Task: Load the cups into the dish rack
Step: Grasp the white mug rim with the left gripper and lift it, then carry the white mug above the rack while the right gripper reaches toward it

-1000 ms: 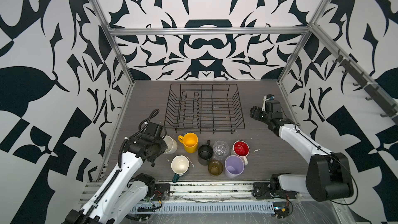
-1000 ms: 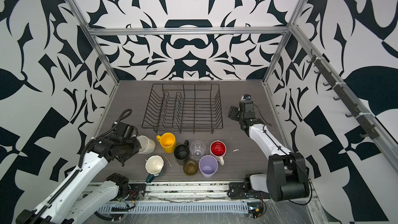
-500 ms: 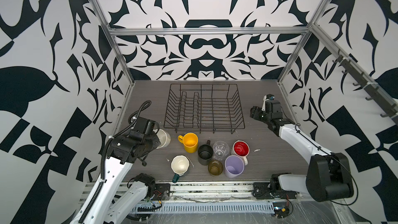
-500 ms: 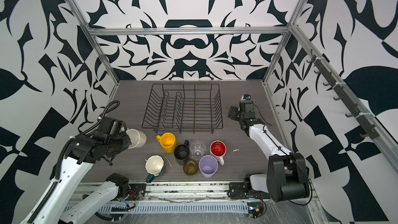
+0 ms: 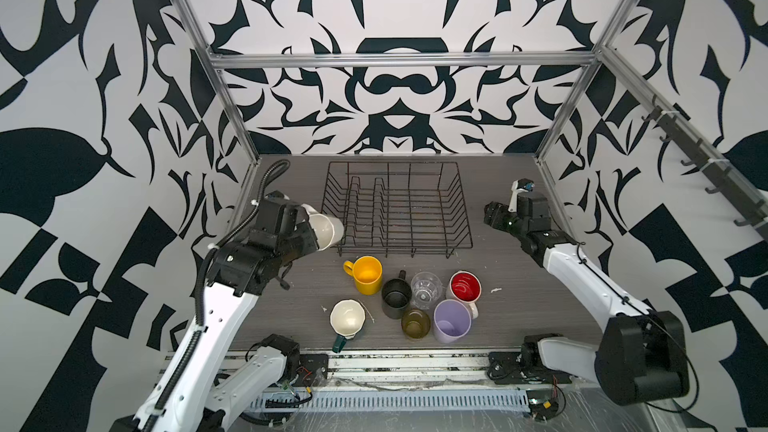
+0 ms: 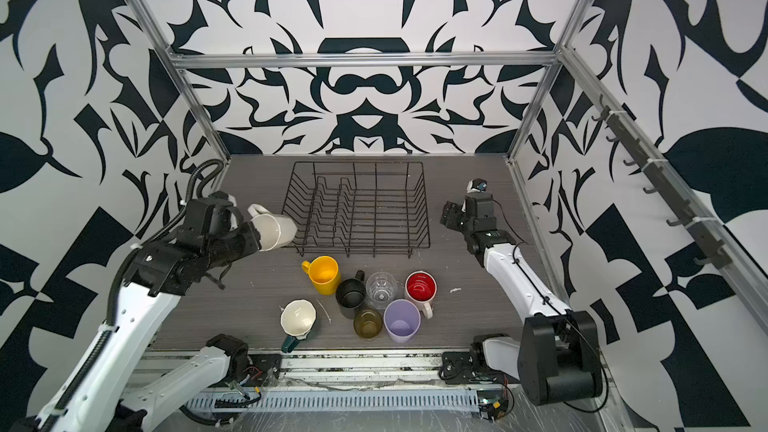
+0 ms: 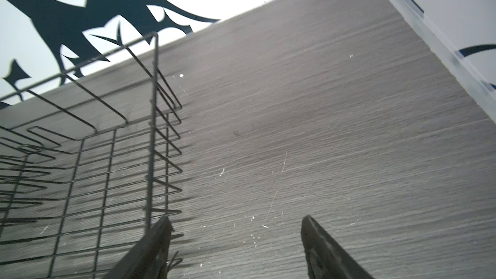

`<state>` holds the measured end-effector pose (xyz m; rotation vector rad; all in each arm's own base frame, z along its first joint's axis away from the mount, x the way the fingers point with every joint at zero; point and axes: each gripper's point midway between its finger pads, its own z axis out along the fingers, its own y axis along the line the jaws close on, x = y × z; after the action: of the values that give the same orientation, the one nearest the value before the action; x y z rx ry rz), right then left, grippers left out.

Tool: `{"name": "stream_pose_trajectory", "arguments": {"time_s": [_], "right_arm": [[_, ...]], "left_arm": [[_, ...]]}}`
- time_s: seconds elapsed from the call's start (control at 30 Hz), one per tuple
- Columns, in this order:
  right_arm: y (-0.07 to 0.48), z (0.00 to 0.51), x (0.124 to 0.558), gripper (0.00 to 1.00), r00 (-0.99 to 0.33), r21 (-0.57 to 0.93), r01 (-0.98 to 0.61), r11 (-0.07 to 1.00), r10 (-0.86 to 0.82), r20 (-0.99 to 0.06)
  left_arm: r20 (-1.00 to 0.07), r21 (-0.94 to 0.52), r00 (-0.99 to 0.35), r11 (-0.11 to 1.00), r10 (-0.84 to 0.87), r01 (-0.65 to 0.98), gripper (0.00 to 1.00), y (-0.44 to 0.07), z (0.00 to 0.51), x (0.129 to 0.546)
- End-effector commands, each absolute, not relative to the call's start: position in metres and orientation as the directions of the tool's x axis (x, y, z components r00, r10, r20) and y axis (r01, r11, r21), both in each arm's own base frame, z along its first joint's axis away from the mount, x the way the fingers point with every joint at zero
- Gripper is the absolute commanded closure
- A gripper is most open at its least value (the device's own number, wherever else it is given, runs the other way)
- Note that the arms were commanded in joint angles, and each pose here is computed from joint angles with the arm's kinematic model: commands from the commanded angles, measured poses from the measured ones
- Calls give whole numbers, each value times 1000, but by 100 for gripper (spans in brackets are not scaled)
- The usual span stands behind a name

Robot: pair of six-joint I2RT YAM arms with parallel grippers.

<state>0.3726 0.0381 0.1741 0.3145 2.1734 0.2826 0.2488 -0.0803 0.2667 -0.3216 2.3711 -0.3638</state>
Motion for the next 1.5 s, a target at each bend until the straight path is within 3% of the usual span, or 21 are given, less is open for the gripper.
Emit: {"name": "stream_pose_trajectory", "arguments": {"time_s": [0.0, 0.27, 0.5, 0.67, 1.1, 1.47], "right_arm": [[50, 229, 377, 21, -474, 364, 14, 931, 327, -818], [103, 281, 372, 21, -421, 474, -319, 820, 326, -847], [154, 323, 354, 21, -429, 560, -612, 558, 361, -828], [192, 336, 337, 20, -438, 527, -740, 419, 295, -849], [252, 368, 323, 20, -543, 577, -809, 110, 234, -806], [279, 369, 314, 21, -582, 595, -802, 46, 163, -797]], "left_arm": [[-746, -478, -569, 873, -346, 96, 100, -112, 336, 278], [-741, -612, -579, 697, -340, 373, 100, -166, 353, 317], [-710, -694, -613, 492, -347, 526, 100, -195, 351, 340], [-716, -695, -631, 380, -299, 610, 100, -213, 350, 342], [-822, -569, -525, 275, -219, 775, 100, -227, 328, 337], [-846, -526, -480, 226, -230, 820, 100, -230, 326, 334]]}}
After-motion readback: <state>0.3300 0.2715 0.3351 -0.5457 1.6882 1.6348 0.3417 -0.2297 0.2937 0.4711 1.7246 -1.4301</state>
